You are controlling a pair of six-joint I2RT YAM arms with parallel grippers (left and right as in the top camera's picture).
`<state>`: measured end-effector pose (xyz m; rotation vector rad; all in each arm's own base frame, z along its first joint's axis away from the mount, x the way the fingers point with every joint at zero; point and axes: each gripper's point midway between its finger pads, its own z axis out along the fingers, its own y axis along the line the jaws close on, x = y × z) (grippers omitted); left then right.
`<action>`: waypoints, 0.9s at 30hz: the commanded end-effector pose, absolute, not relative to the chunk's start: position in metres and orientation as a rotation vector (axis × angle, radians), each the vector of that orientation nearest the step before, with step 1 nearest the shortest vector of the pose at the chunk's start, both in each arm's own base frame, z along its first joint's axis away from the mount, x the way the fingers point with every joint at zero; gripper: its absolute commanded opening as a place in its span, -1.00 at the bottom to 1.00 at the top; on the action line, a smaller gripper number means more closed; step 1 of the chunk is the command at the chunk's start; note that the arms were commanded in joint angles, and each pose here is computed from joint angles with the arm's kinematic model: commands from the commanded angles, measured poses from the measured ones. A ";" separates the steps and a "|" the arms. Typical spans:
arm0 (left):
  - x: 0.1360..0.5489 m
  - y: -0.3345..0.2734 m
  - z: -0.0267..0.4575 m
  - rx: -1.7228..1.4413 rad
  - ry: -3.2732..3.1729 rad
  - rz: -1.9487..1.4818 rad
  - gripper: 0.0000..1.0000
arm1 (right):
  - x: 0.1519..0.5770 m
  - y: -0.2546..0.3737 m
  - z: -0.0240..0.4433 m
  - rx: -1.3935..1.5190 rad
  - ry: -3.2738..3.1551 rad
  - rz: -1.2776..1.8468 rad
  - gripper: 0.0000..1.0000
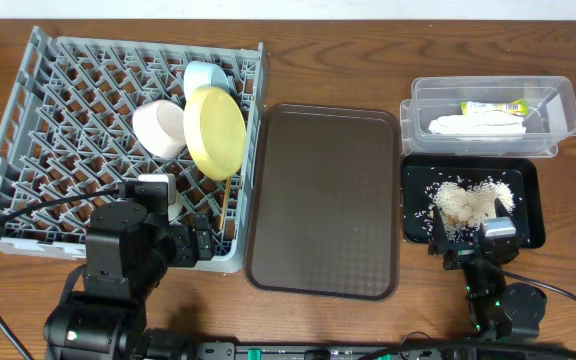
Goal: Sort waste into correct bins and load items into the dishwasher
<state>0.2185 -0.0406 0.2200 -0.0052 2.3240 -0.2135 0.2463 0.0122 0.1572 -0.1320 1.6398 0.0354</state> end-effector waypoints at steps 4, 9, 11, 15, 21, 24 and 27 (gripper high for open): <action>0.219 -0.038 0.220 -0.014 2.323 -0.197 0.92 | 0.246 0.017 0.155 -0.162 1.645 0.046 0.98; 0.219 -0.038 0.220 -0.014 2.323 -0.197 0.92 | 0.246 0.017 0.155 -0.162 1.646 0.046 0.99; 0.219 -0.038 0.220 -0.014 2.322 -0.197 0.92 | 0.246 0.017 0.155 -0.161 1.646 0.046 0.98; 0.219 -0.038 0.220 -0.014 2.322 -0.197 0.92 | 0.246 0.017 0.155 -0.162 1.646 0.046 0.98; 0.215 -0.030 0.214 -0.045 2.326 -0.176 0.92 | 0.246 0.017 0.155 -0.162 1.646 0.046 0.98; 0.221 -0.021 0.207 -0.086 2.259 -0.157 0.92 | 0.246 0.017 0.155 -0.162 1.646 0.046 0.98; 0.227 -0.016 0.194 -0.108 2.162 -0.152 0.92 | 0.246 0.017 0.155 -0.162 1.646 0.046 0.99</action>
